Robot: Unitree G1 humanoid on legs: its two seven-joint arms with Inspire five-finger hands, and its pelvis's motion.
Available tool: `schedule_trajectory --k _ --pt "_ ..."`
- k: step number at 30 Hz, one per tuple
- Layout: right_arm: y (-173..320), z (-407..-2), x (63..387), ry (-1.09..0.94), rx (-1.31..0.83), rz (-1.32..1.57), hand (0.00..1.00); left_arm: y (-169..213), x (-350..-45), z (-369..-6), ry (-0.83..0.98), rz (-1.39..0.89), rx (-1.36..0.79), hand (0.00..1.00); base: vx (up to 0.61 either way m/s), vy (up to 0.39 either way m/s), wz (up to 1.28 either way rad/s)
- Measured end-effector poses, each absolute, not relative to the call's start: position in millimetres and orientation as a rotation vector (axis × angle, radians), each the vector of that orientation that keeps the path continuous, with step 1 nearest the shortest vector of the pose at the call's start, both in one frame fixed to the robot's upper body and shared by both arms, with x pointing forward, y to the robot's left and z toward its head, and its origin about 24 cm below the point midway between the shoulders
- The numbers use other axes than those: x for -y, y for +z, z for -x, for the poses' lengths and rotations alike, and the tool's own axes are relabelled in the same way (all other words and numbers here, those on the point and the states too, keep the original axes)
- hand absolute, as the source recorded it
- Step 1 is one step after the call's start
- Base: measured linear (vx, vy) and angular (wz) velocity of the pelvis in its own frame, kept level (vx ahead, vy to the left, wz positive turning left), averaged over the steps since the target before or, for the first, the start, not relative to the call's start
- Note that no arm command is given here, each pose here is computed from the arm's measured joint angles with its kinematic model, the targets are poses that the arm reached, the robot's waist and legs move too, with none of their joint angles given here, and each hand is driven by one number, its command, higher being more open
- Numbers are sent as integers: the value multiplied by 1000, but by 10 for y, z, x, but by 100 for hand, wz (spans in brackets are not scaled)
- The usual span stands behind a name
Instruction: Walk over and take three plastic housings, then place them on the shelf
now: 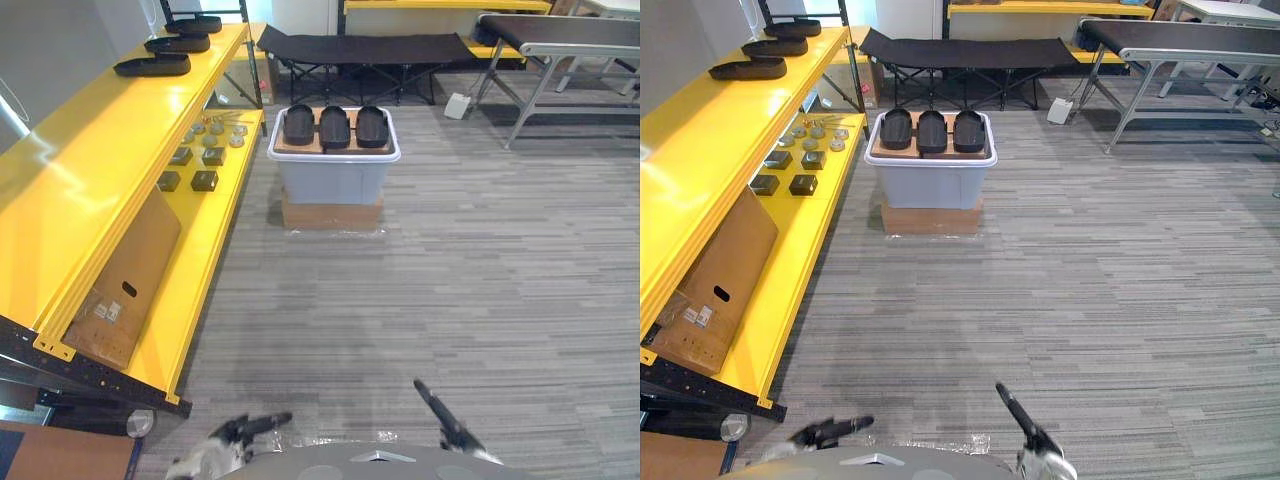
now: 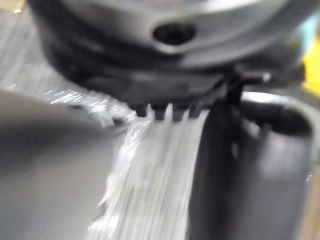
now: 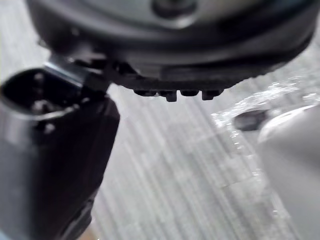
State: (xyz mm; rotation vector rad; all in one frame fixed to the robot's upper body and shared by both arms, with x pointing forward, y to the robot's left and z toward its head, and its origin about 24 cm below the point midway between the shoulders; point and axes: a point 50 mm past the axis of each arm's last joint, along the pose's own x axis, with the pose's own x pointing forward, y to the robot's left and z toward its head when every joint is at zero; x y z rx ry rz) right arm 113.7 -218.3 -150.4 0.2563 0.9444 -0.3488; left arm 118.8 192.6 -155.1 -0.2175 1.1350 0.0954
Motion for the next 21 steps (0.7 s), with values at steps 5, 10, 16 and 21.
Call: schedule_trajectory --k 5,10,16,21 --pt "-1161 -1886 1975 -146 -682 -189 100 -1344 -1649 -1715 -49 269 -984 100 -38 28 -14" --pt "-1164 -1913 1890 -74 -695 -183 100 -1358 -1579 -1683 -58 374 -1015 100 4 5 -2" --pt "-1233 -1795 1884 -85 -744 -165 100 -1378 -1595 -1641 -9 392 -1010 100 0 0 0" --pt "-1247 -1766 1919 -158 -749 -205 100 -1338 -1705 -1708 98 291 -923 100 -50 25 1"
